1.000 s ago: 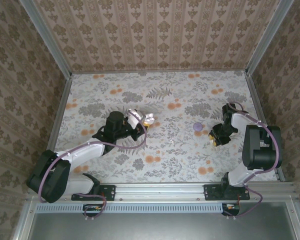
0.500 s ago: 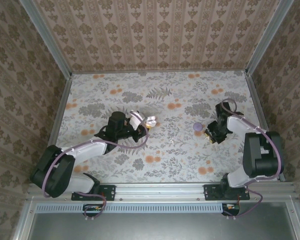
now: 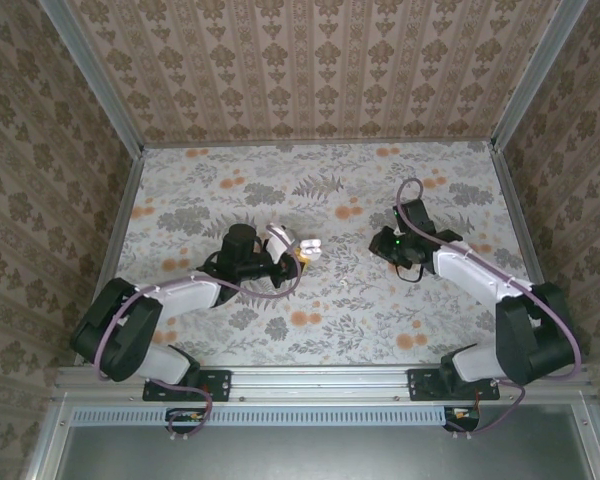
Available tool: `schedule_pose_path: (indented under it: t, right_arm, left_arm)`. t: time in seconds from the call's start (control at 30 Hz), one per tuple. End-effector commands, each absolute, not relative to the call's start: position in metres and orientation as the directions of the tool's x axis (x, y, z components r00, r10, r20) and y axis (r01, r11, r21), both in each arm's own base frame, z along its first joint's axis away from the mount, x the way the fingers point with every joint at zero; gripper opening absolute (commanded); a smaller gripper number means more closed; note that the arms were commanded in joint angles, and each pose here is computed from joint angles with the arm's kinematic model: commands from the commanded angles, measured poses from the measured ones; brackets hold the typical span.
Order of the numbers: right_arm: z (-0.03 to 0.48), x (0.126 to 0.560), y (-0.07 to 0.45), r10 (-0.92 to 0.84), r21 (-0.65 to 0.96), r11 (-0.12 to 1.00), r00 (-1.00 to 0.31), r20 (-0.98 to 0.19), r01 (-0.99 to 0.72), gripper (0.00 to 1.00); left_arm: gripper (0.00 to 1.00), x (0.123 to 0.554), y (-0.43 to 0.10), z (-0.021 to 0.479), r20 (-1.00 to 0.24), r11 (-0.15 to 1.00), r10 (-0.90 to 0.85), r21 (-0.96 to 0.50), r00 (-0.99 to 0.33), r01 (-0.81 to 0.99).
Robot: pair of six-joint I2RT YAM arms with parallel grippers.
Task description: Insert the wireless bluetooth earbuds into the charging case
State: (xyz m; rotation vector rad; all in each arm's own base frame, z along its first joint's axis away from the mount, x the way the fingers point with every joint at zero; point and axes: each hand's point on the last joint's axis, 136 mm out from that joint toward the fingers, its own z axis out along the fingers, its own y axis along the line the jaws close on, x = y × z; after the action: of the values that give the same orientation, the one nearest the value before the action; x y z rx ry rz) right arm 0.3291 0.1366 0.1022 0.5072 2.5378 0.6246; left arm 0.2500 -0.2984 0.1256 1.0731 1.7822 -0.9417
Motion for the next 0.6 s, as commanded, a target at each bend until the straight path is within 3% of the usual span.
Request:
schedule_pose_path:
  t: [0.0,0.3,0.57]
  right_arm:
    - [0.148,0.346,0.154,0.363,0.533,0.845,-0.767,-0.529,0.032,0.24]
    - [0.204,0.327,0.198,0.208,0.506,0.805,-0.652,-0.729,-0.309,0.24]
    - [0.216,0.324,0.225,0.175,0.472,0.780,-0.579,-0.796,-0.412,0.23]
  left_arm:
    - [0.18,0.249,-0.311,0.139,-0.927,0.295,0.253,-0.199,-0.277,0.935]
    - [0.18,0.253,-0.324,0.150,-0.934,0.238,0.217,-0.230,-0.283,0.944]
    - [0.18,0.253,-0.330,0.163,-0.942,0.210,0.177,-0.245,-0.283,0.947]
